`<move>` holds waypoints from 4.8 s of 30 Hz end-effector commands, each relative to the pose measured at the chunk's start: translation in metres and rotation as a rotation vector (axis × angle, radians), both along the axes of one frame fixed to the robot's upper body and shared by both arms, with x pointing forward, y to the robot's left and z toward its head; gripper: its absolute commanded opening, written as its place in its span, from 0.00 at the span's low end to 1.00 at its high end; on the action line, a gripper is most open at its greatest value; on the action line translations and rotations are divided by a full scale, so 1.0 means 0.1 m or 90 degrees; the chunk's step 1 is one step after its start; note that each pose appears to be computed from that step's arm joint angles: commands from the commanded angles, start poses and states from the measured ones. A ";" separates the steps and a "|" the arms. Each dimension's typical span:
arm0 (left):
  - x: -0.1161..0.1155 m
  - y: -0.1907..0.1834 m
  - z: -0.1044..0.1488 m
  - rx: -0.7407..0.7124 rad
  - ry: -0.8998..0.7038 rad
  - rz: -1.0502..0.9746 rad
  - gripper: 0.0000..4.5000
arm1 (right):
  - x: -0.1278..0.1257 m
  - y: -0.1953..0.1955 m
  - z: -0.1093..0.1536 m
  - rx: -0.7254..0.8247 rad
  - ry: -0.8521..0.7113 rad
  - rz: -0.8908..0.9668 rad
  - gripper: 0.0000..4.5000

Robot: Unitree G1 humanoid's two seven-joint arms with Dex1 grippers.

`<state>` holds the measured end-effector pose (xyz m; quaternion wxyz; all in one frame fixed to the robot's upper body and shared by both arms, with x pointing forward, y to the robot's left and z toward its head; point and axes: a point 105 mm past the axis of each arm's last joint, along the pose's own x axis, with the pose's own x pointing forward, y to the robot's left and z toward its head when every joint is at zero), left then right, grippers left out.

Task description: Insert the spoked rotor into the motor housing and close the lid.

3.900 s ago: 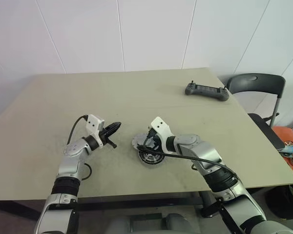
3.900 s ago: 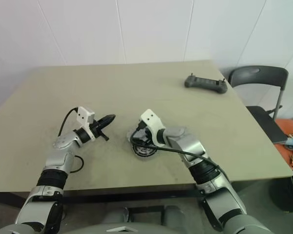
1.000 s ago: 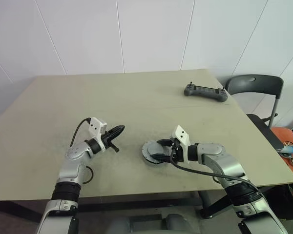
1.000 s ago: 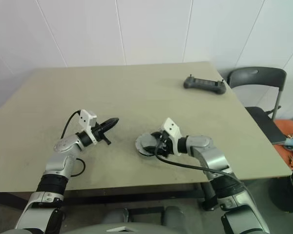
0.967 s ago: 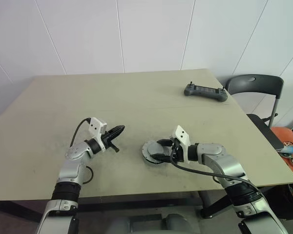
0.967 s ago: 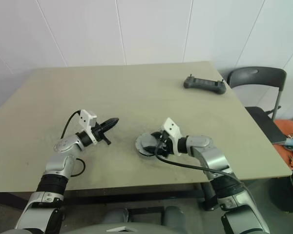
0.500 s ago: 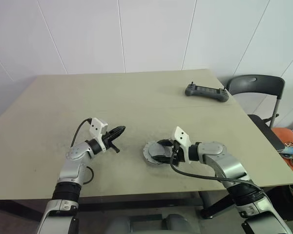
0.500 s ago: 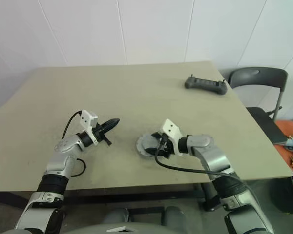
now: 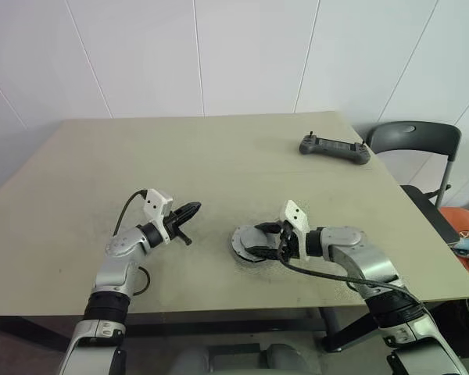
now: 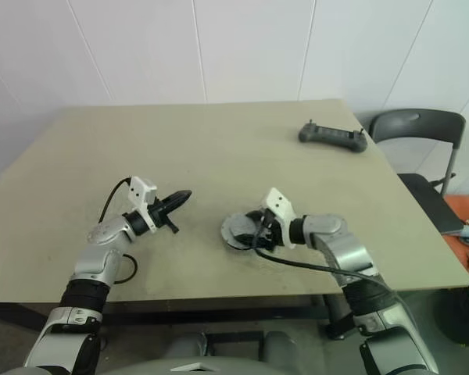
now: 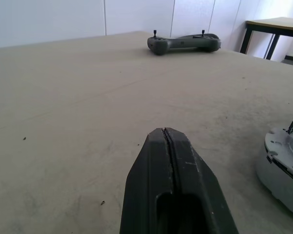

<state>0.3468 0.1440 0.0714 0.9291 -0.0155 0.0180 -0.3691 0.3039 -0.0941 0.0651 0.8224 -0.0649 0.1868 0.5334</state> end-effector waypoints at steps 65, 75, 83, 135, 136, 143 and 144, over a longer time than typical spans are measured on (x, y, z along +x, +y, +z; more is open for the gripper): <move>-0.18 -0.30 0.09 -0.012 -0.024 -0.095 0.00 | -0.10 -0.20 -0.40 -0.169 0.020 0.023 0.72; -1.08 -1.06 -0.09 0.008 0.001 -0.310 0.00 | -0.06 -0.14 -0.38 -0.163 0.011 0.025 0.72; -0.76 -0.88 0.00 0.030 -0.065 -0.223 0.00 | -0.08 -0.10 -0.38 -0.147 0.014 0.015 0.72; 0.02 -0.80 -0.26 0.184 0.082 -0.340 0.00 | -0.05 -0.09 -0.41 -0.142 0.015 -0.010 0.72; 0.03 -0.80 -0.27 0.186 0.085 -0.338 0.00 | -0.05 -0.09 -0.41 -0.143 0.015 -0.011 0.72; -0.08 -0.79 -0.34 0.188 0.115 -0.389 0.00 | -0.05 -0.09 -0.42 -0.145 0.014 -0.012 0.72; -0.09 -0.79 -0.33 0.179 0.116 -0.398 0.00 | -0.05 -0.09 -0.42 -0.145 0.014 -0.012 0.72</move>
